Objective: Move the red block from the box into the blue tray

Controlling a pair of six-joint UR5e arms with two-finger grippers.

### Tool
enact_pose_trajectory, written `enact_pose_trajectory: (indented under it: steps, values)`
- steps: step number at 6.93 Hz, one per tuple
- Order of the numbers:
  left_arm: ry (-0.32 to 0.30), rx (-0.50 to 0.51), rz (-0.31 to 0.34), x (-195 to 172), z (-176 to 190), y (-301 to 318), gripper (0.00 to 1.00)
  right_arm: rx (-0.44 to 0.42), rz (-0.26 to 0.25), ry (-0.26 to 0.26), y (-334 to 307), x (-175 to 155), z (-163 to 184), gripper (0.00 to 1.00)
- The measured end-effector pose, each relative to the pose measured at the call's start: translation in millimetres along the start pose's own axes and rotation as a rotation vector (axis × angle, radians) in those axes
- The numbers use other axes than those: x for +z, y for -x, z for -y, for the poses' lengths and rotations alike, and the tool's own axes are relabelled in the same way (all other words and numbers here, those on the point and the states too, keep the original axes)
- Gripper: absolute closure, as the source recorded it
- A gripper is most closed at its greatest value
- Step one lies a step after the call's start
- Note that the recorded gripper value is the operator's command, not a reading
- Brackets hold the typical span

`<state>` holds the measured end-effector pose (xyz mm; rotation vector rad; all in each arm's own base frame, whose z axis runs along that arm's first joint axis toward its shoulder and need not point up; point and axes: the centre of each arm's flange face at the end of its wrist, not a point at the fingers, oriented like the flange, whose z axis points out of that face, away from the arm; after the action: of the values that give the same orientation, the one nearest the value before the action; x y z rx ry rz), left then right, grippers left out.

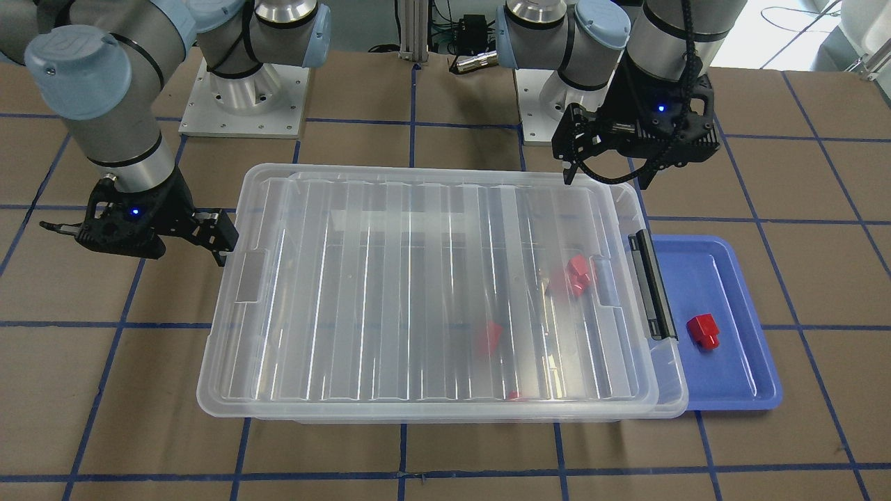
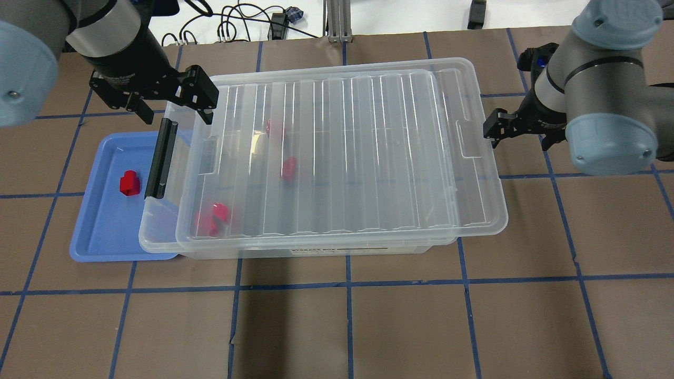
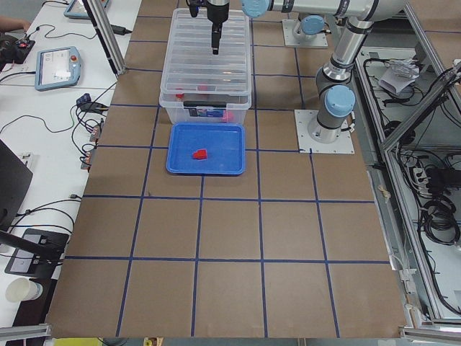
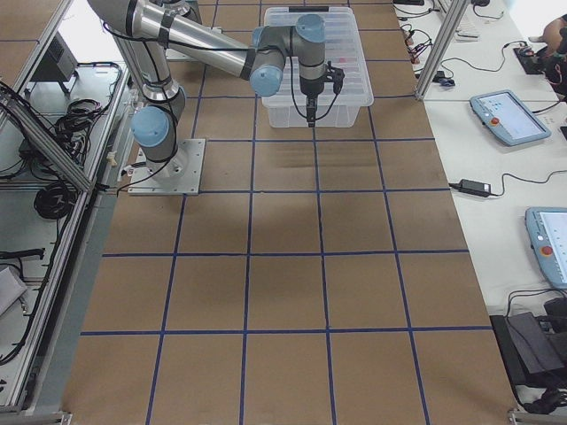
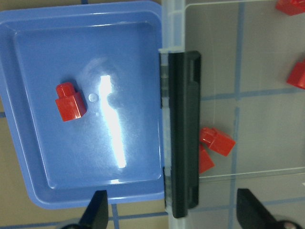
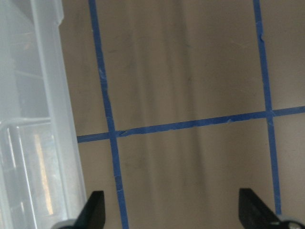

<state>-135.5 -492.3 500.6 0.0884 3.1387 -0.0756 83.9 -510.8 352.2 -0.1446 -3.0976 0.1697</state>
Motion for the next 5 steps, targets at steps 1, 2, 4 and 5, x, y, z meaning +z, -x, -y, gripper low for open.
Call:
enact_pose_trajectory:
  steps: [1,2,4,5]
  values:
    - [0.003,-0.002,0.001,1.6,-0.3,0.7,0.00,-0.010,0.003,-0.003,6.8,-1.0,-0.6,0.00]
    - [0.004,-0.002,0.002,2.1,-0.3,0.8,0.00,-0.016,0.000,-0.005,7.7,-1.9,0.2,0.00]
    - [0.006,-0.002,0.003,3.0,0.3,1.0,0.00,-0.017,-0.012,-0.018,1.7,-18.9,7.5,0.00]
    - [0.006,-0.002,0.004,3.2,0.5,1.1,0.00,-0.018,-0.011,-0.007,0.8,-42.6,11.9,0.00]
